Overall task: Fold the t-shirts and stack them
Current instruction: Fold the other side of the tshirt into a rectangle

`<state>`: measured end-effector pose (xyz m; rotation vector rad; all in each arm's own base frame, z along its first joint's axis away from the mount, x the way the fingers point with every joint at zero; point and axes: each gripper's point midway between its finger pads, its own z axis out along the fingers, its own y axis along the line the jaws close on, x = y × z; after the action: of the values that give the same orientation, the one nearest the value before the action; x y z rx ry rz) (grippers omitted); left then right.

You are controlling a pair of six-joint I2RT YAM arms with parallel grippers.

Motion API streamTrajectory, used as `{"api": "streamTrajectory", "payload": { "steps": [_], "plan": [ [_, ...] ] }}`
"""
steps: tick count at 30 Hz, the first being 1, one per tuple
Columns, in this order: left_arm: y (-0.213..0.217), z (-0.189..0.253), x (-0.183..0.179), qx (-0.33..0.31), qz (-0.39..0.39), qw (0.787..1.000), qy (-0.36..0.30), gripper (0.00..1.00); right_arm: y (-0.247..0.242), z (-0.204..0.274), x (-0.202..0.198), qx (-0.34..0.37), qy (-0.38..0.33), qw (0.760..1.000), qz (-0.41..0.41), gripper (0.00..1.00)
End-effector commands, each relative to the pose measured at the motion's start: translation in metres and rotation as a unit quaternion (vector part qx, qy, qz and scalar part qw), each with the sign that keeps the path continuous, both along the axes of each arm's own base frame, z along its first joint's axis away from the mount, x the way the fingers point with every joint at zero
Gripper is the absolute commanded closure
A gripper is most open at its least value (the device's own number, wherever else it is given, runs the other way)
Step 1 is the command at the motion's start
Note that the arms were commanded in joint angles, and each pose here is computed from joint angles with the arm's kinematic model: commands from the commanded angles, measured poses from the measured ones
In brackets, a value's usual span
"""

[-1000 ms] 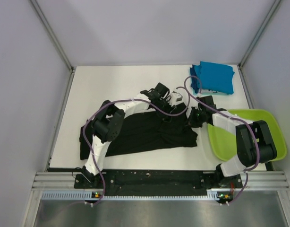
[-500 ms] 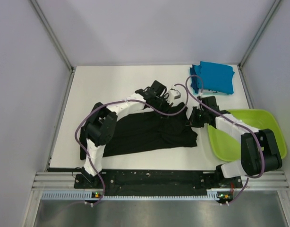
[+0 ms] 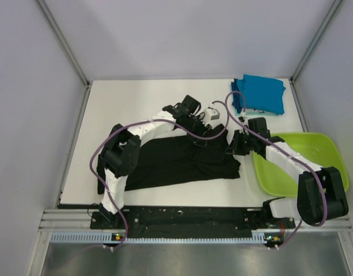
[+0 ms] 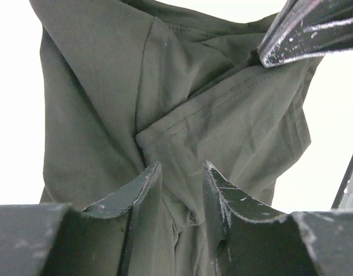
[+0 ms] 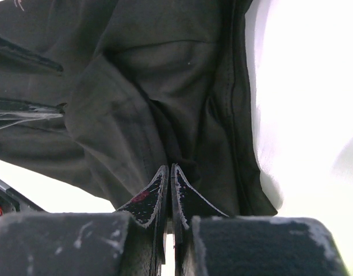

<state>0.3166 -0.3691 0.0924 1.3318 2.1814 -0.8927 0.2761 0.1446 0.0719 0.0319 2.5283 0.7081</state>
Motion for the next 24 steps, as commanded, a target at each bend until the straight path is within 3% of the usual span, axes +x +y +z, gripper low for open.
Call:
{"api": "streamTrajectory", "payload": {
  "steps": [1, 10, 16, 18, 24],
  "plan": [
    [-0.012, 0.000, 0.006, -0.012, -0.022, 1.000, 0.009, 0.60, 0.006, 0.014, 0.003, 0.018, -0.025, 0.999, 0.023, 1.00],
    [-0.020, -0.021, 0.023, 0.017, -0.005, 1.000, 0.005, 0.60, 0.005, 0.013, 0.001, 0.017, -0.025, 0.999, 0.020, 1.00],
    [-0.025, -0.018, 0.016, 0.006, -0.020, 1.000, 0.015, 0.78, 0.003, 0.012, 0.000, 0.013, -0.026, 0.999, 0.018, 1.00],
    [-0.023, -0.017, 0.016, 0.010, -0.022, 1.000, 0.009, 0.80, 0.003, 0.012, 0.000, 0.012, -0.026, 0.999, 0.019, 1.00],
    [-0.007, -0.020, 0.038, 0.057, 0.025, 0.998, -0.027, 0.58, 0.000, 0.015, -0.002, 0.007, -0.030, 0.999, 0.017, 1.00]
  ]
}}
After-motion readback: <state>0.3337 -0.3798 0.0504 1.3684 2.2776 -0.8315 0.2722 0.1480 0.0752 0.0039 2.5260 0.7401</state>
